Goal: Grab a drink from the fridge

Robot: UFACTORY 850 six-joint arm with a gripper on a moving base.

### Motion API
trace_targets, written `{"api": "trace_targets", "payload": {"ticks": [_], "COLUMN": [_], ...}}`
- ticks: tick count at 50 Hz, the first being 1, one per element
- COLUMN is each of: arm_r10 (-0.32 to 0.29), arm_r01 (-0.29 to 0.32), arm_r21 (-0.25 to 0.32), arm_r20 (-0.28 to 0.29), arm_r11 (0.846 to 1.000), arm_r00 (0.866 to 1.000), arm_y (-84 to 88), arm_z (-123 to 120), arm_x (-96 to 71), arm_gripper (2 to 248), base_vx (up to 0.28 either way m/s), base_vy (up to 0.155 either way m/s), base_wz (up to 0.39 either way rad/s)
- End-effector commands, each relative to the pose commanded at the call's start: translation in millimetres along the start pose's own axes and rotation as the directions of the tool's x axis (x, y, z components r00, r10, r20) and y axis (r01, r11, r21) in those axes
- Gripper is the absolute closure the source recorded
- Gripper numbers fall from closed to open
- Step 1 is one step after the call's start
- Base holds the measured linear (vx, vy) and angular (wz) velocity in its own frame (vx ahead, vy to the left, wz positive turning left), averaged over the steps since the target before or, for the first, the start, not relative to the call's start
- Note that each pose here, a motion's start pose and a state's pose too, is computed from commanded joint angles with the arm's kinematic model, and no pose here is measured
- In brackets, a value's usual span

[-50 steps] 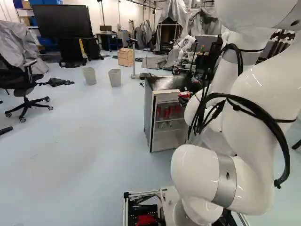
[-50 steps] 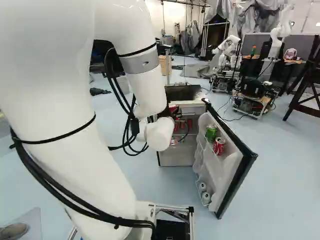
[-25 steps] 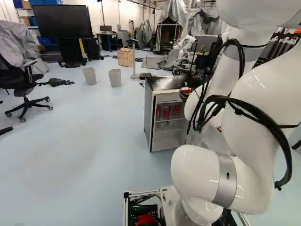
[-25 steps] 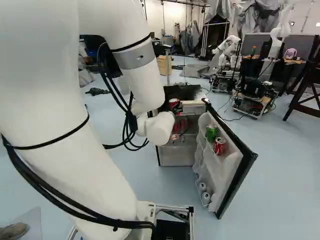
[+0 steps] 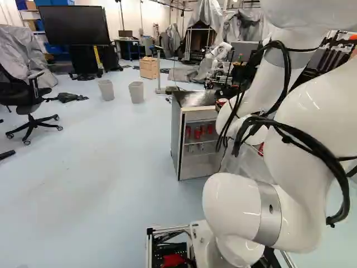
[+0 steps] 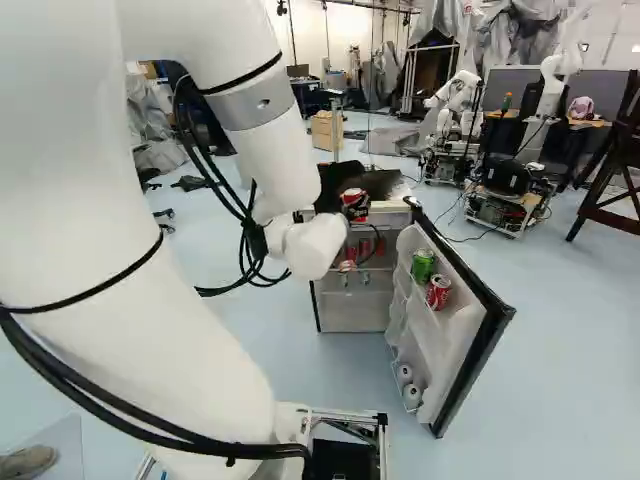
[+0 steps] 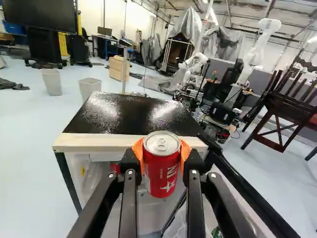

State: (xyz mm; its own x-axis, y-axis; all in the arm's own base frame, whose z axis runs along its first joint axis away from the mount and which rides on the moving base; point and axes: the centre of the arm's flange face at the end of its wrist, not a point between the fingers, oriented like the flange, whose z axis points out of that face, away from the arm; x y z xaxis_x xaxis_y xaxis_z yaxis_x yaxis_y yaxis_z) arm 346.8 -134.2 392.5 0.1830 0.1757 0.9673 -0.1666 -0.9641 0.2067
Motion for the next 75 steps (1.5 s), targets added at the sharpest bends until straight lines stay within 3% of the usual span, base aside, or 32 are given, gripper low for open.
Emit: {"api": "trace_targets", "payload": {"ticks": [39, 75], "arm_r10": [0.090, 0.194], "arm_r01": [-0.092, -0.187], "arm_r21": [-0.076, -0.113], "arm_r20": [-0.022, 0.059], "arm_r11": [0.993, 0.976], "arm_r00": [0.996, 0.979], "arm_y": [-21.8, -56.1], "arm_z": [27, 65], "arm_x": [42.8, 50.2], "arm_gripper": [156, 156], "base_vx": [0.000, 0.000], "base_vy": [0.000, 0.000], "base_wz": [0.000, 0.000]}}
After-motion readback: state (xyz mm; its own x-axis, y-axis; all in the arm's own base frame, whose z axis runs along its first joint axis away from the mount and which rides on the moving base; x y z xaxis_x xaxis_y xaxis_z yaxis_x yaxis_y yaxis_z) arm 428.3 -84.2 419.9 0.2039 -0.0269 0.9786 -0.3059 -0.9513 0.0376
